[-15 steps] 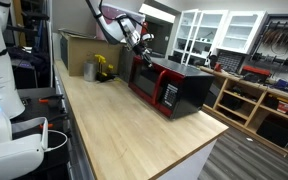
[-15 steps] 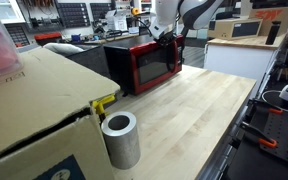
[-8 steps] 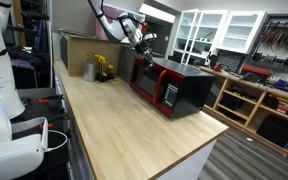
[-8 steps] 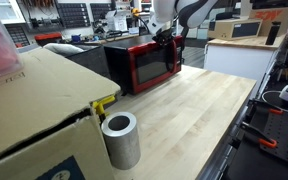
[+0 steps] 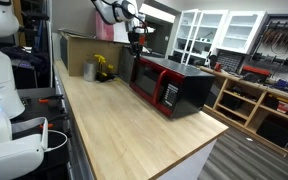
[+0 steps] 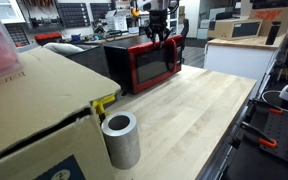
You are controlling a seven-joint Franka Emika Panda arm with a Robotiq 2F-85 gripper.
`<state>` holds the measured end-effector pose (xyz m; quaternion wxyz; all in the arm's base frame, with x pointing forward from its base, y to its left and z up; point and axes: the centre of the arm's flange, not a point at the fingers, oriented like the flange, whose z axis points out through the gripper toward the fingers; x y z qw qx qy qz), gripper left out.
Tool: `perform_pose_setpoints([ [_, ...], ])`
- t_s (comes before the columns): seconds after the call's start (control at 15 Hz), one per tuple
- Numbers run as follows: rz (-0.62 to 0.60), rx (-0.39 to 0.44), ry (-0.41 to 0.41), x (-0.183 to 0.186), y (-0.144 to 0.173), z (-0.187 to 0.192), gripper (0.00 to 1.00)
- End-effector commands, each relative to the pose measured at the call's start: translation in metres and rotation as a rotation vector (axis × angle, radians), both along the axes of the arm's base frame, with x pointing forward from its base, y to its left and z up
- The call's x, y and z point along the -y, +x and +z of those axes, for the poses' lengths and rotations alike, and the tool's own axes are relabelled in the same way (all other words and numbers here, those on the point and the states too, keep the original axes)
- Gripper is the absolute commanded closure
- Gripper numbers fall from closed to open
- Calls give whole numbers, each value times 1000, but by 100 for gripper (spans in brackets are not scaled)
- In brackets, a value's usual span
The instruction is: Close the microwave door
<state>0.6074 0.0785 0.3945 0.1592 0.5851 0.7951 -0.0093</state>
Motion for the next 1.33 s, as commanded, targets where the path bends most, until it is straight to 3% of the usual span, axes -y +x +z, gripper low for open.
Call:
perform_pose_setpoints([
  [0.0,-134,-41,125,-11,-22,84,34],
  [0.27,-406,-10,240,-38,-42,138,4],
  [0.33,-463,8,253,-42,-50,147,1],
  [0.67,-724,135,260,-61,-75,144,0],
  [0.87,-895,161,237,-63,-81,131,0],
  [1.27,-1223,233,252,-32,-77,136,0],
])
